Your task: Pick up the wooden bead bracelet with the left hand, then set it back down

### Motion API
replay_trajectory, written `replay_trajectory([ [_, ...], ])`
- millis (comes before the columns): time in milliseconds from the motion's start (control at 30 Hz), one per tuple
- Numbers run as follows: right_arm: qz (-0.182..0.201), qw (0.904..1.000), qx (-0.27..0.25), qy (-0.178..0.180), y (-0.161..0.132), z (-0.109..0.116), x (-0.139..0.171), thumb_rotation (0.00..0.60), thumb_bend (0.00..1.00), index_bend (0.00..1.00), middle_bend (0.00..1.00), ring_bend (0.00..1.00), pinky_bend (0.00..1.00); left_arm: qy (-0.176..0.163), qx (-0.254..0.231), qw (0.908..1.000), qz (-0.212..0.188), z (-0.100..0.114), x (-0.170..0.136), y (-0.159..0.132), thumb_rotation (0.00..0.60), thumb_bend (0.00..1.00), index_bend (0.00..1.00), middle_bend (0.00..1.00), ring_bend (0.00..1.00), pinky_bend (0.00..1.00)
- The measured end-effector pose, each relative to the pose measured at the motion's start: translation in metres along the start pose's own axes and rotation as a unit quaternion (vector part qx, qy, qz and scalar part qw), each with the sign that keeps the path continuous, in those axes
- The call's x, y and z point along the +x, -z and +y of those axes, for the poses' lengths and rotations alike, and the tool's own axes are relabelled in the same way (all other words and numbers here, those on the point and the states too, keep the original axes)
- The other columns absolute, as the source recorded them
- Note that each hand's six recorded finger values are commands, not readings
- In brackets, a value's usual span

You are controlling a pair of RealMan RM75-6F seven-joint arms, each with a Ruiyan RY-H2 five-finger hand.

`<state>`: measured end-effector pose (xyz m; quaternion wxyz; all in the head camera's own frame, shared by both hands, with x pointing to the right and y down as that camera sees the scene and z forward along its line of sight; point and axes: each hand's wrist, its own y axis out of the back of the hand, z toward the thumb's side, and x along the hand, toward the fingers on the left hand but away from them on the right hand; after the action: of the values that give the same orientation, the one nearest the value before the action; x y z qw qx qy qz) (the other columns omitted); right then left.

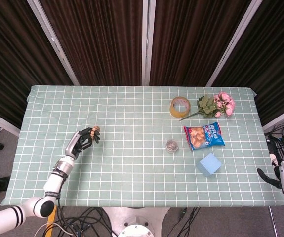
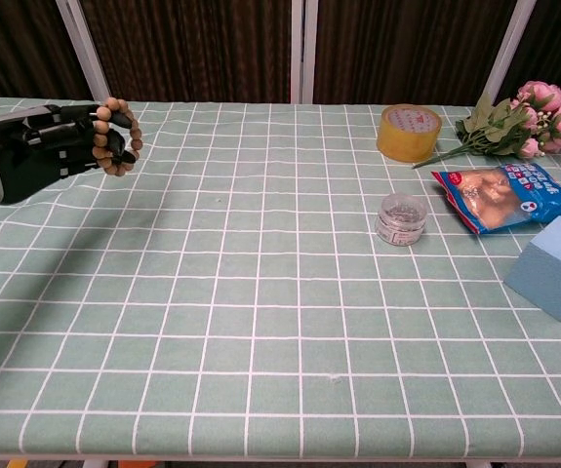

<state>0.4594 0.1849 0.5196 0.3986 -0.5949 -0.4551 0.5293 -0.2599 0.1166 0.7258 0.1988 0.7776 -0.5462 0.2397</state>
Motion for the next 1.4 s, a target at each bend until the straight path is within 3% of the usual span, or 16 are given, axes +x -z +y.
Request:
replay_trajectory([
  [100,0.000,1.0000,-0.002,0.000,0.001,0.000,0.000,0.600,0.07,0.00,0.13,0.00,0.00,0.002,0.018,0.9998,-0.010,0.001,0.000,-0.002,0.180,0.72,0.45,0.58,0.39,0.14],
  [267,-0.001,1.0000,-0.003,-0.001,0.002,-0.001,0.002,0.600,0.07,0.00,0.13,0.00,0.00,0.009,0.099,0.9946,-0.031,0.004,0.000,-0.006,0.123,0.65,0.44,0.55,0.35,0.14],
  [367,-0.002,1.0000,-0.006,-0.002,0.003,-0.002,0.003,0.600,0.07,0.00,0.13,0.00,0.00,0.010,0.174,0.9836,-0.046,0.006,0.000,-0.006,0.120,0.61,0.39,0.49,0.28,0.13],
  [467,-0.001,1.0000,-0.008,-0.005,0.003,-0.003,0.003,0.600,0.07,0.00,0.13,0.00,0.00,0.010,0.265,0.9623,-0.063,0.007,0.000,-0.005,0.120,0.58,0.34,0.43,0.23,0.13],
  [567,0.000,0.9999,-0.009,-0.008,0.003,-0.005,0.003,0.600,0.07,0.00,0.13,0.00,0.00,0.014,0.360,0.9298,-0.077,0.005,-0.002,-0.003,0.124,0.48,0.26,0.32,0.14,0.12],
  [633,0.001,0.9999,-0.010,-0.010,0.003,-0.006,0.003,0.600,0.07,0.00,0.13,0.00,0.00,0.017,0.423,0.9020,-0.085,0.003,-0.003,-0.002,0.130,0.35,0.23,0.28,0.11,0.11],
  [700,0.001,0.9999,-0.011,-0.013,0.004,-0.008,0.003,0.600,0.07,0.00,0.13,0.00,0.00,0.016,0.478,0.8734,-0.094,0.001,-0.005,-0.003,0.174,0.24,0.20,0.26,0.11,0.11],
  [733,0.001,0.9998,-0.012,-0.014,0.004,-0.008,0.003,0.600,0.07,0.00,0.13,0.00,0.00,0.013,0.497,0.8620,-0.099,0.001,-0.005,-0.004,0.238,0.21,0.20,0.26,0.11,0.11],
  [800,-0.001,0.9998,-0.013,-0.015,0.006,-0.009,0.003,0.600,0.07,0.00,0.13,0.00,0.00,-0.005,0.529,0.8411,-0.112,0.003,-0.007,-0.011,0.471,0.19,0.20,0.26,0.11,0.11],
  [867,-0.003,0.9998,-0.013,-0.016,0.008,-0.009,0.003,0.600,0.07,0.00,0.13,0.00,0.00,-0.030,0.540,0.8324,-0.122,0.010,-0.010,-0.020,0.598,0.19,0.20,0.26,0.11,0.11],
  [967,-0.008,0.9996,-0.013,-0.023,0.013,-0.010,0.003,0.600,0.08,0.00,0.13,0.00,0.00,-0.075,0.552,0.8217,-0.122,0.032,-0.017,-0.034,0.600,0.19,0.20,0.26,0.11,0.12],
  [1133,-0.018,0.9991,-0.003,-0.039,0.024,-0.010,0.005,0.600,0.10,0.00,0.11,0.00,0.00,-0.145,0.581,0.7966,-0.086,0.095,-0.049,-0.054,0.600,0.19,0.20,0.26,0.11,0.09],
  [1300,-0.014,0.9988,-0.024,-0.041,0.026,-0.011,0.006,0.600,0.10,0.00,0.08,0.00,0.00,-0.200,0.603,0.7712,-0.034,0.157,-0.118,-0.060,0.600,0.19,0.20,0.26,0.11,0.06],
  [1400,-0.003,0.9984,-0.037,-0.042,0.023,-0.015,0.008,0.600,0.10,0.00,0.07,0.00,0.00,-0.214,0.611,0.7621,-0.006,0.172,-0.154,-0.054,0.600,0.19,0.20,0.26,0.11,0.06],
])
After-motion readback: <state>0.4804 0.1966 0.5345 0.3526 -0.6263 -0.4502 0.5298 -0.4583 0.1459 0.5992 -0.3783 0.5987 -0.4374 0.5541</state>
